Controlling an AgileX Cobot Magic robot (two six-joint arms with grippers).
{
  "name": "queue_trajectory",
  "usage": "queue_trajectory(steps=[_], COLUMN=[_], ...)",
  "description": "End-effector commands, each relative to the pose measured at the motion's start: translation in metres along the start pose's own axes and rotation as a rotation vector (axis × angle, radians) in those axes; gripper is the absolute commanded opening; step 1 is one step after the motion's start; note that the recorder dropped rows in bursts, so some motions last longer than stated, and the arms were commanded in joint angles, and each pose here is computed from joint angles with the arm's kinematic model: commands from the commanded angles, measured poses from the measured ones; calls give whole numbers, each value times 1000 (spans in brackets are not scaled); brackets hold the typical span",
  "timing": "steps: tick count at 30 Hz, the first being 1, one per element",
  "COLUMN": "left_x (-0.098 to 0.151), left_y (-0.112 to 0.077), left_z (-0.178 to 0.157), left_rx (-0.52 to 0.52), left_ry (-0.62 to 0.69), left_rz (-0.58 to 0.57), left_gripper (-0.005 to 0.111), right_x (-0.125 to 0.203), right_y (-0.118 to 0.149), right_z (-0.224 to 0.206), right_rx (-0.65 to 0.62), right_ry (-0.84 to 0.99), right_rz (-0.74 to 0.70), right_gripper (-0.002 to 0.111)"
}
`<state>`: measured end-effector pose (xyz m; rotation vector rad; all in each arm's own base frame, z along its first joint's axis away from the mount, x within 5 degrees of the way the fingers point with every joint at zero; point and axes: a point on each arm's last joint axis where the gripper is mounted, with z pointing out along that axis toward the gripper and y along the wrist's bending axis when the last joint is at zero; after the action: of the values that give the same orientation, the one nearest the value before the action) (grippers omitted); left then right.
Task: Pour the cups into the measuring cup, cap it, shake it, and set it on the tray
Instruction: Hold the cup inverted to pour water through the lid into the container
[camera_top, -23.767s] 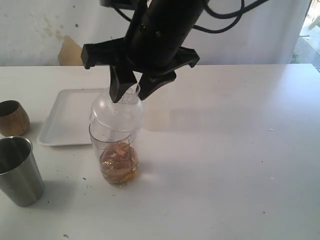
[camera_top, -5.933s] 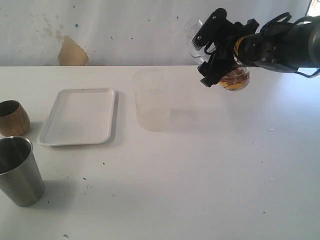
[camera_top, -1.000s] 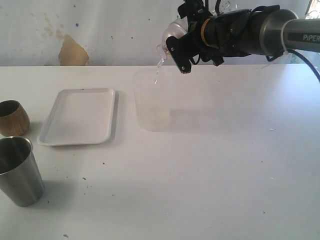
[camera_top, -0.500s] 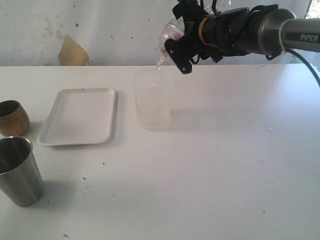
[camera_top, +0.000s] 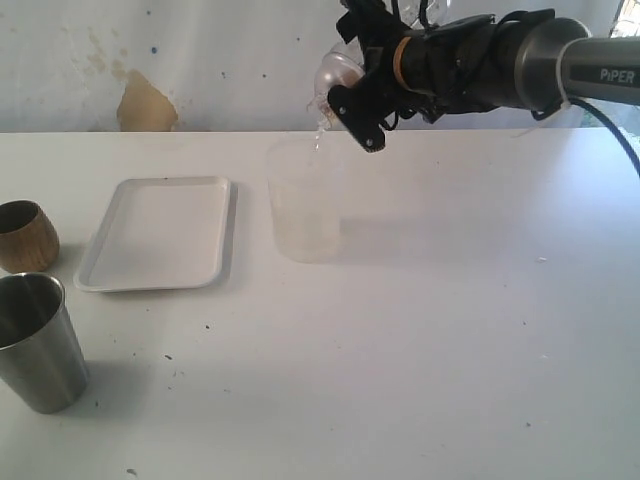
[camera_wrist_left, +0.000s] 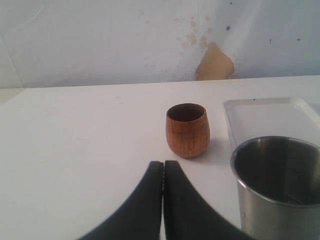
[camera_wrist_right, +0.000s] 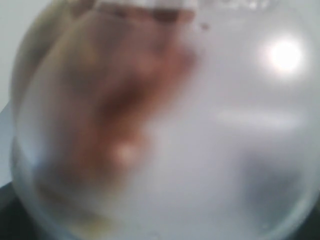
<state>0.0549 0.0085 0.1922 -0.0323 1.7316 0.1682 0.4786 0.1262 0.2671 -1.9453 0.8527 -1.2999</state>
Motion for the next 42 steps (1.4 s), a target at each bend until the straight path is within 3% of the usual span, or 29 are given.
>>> queue_trajectory(steps=[1,8,15,26,33,42], left_x=[1,1,1,1,1,1], left_y=[0,0,0,0,0,0], left_z=[0,0,0,0,0,0], left_rx=[3,3,3,3,3,3], left_ry=[-8,-8,-8,-8,-8,-8], left_rz=[-6,-6,-6,-6,-6,-6], left_gripper=[1,1,1,1,1,1], right_x=[4,4,3,2,7,7], right_y=[-8,-8,-6,-5,-3,-3], right_z=[-3,-3,-2,-1,-1,-1], right_rx=[24,24,19,17,-4,-5], right_ry=[2,2,2,1,57,52], right_rz=[-14,-12,174,177,1,-106], right_gripper=[0,0,0,0,0,0])
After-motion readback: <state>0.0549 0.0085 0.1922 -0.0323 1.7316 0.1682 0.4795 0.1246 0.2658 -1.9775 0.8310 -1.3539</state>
